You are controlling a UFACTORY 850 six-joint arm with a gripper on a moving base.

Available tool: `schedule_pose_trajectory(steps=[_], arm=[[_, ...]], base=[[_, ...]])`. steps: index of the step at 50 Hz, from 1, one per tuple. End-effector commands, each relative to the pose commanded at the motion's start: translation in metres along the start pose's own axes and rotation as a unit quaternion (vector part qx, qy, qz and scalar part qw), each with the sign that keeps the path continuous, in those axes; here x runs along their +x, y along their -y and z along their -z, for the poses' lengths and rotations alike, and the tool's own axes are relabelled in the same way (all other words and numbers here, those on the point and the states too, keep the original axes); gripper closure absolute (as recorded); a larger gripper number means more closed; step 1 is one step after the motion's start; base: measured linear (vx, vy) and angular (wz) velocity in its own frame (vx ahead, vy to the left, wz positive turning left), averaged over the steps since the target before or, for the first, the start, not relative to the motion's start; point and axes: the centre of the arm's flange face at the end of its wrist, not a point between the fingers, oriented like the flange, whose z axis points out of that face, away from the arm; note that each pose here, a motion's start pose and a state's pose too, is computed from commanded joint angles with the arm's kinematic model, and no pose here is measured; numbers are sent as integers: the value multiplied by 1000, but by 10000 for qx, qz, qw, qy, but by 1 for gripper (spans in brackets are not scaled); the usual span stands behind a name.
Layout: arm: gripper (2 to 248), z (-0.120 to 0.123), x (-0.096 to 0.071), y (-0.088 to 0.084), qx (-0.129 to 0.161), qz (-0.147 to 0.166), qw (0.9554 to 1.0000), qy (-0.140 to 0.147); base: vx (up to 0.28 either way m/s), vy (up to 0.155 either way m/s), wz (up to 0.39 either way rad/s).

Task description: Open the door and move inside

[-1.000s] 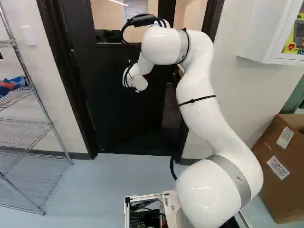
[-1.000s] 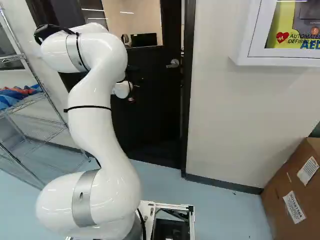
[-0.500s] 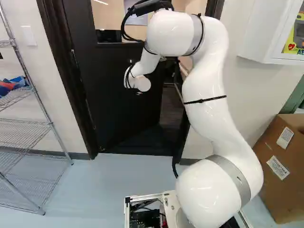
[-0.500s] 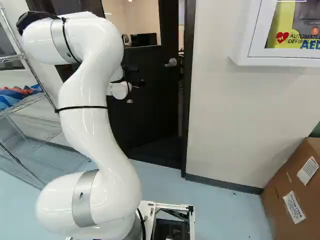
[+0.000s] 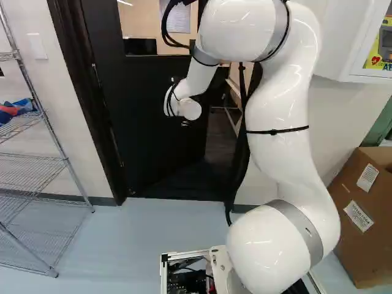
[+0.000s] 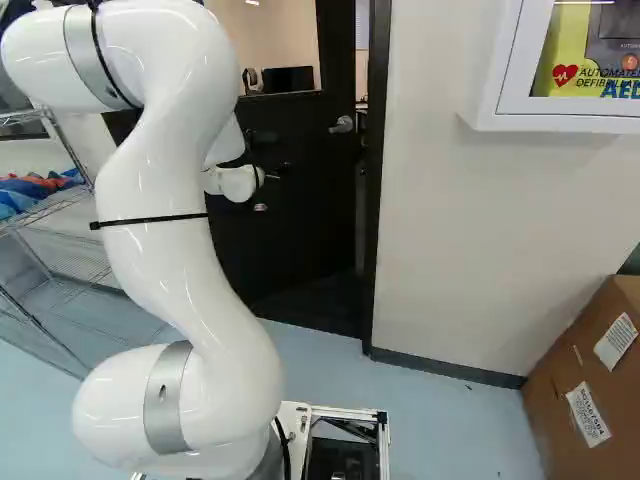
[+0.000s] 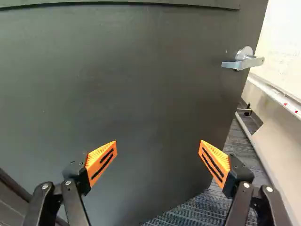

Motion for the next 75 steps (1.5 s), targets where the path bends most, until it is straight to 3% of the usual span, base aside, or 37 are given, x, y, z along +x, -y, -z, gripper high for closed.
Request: schedule_pose_trajectory(steps=[21,43,75], arm=[[3,44,-1,-8,334,360,9987,120],[3,91,-5,-16,701,738,9946,224],[3,154,-11,-42,519,741,9954,309]], base=[[0,0,0],[0,0,0],[0,0,0]])
